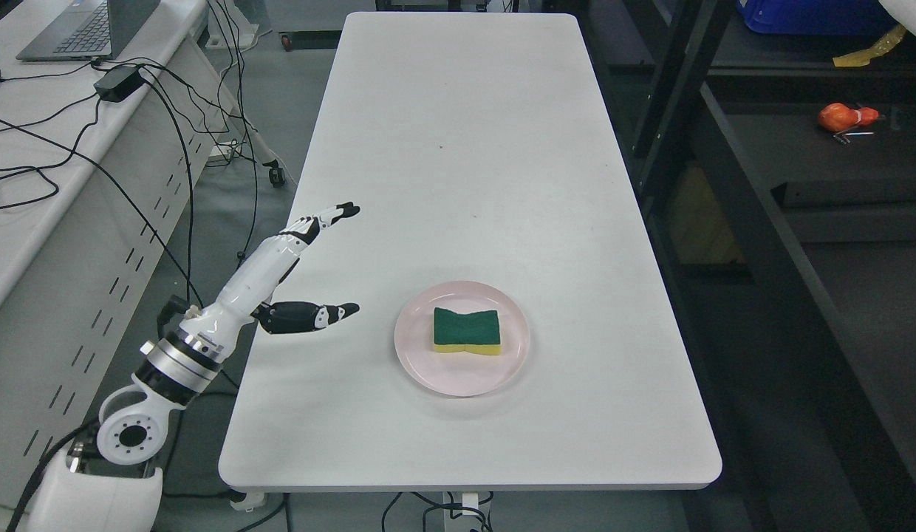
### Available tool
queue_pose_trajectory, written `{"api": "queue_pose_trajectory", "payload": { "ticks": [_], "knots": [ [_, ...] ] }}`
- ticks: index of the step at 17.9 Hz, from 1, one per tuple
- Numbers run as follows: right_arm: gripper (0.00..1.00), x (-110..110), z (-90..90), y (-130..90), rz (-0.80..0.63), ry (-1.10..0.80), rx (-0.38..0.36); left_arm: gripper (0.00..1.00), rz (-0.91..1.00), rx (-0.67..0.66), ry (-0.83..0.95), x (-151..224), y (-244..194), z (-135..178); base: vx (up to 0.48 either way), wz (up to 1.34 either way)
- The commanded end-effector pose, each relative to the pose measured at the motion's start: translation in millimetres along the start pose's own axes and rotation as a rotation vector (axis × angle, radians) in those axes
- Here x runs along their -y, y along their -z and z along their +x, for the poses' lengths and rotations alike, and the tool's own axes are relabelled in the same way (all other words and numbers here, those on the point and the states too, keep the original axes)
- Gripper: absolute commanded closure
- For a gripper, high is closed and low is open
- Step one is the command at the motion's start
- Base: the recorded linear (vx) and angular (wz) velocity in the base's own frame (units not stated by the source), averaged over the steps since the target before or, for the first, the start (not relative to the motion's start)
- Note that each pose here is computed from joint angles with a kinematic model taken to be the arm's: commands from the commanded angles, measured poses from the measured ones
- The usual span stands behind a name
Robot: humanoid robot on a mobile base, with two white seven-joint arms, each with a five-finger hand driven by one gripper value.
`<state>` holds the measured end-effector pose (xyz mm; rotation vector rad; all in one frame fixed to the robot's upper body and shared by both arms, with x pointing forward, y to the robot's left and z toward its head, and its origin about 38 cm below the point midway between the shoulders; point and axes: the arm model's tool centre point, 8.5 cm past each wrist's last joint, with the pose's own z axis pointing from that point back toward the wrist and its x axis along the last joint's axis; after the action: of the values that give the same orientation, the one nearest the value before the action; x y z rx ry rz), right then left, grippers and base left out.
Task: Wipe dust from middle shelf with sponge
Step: 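Raise the left hand and open it above the table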
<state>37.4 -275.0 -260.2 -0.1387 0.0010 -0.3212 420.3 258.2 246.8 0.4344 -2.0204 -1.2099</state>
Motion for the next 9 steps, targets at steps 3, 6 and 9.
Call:
{"api": "queue_pose_trajectory", "payload": {
  "ticks": [3, 6, 9],
  "knots": [
    [0.00, 10, 9.6, 0, -0.011, 0.003, 0.022, 0.08, -0.542, 0.031, 0.648, -3, 48, -7, 0.000, 0.00],
    [0.00, 10, 9.6, 0, -0.011, 0.003, 0.022, 0.08, -0.648, 0.091, 0.685, 48, 63, 2, 0.000, 0.00],
    [0.00, 10, 9.6, 0, -0.011, 0.001, 0.022, 0.08, -0.703, 0.149, 0.680, 95, 84, 13, 0.000, 0.00]
  ]
}}
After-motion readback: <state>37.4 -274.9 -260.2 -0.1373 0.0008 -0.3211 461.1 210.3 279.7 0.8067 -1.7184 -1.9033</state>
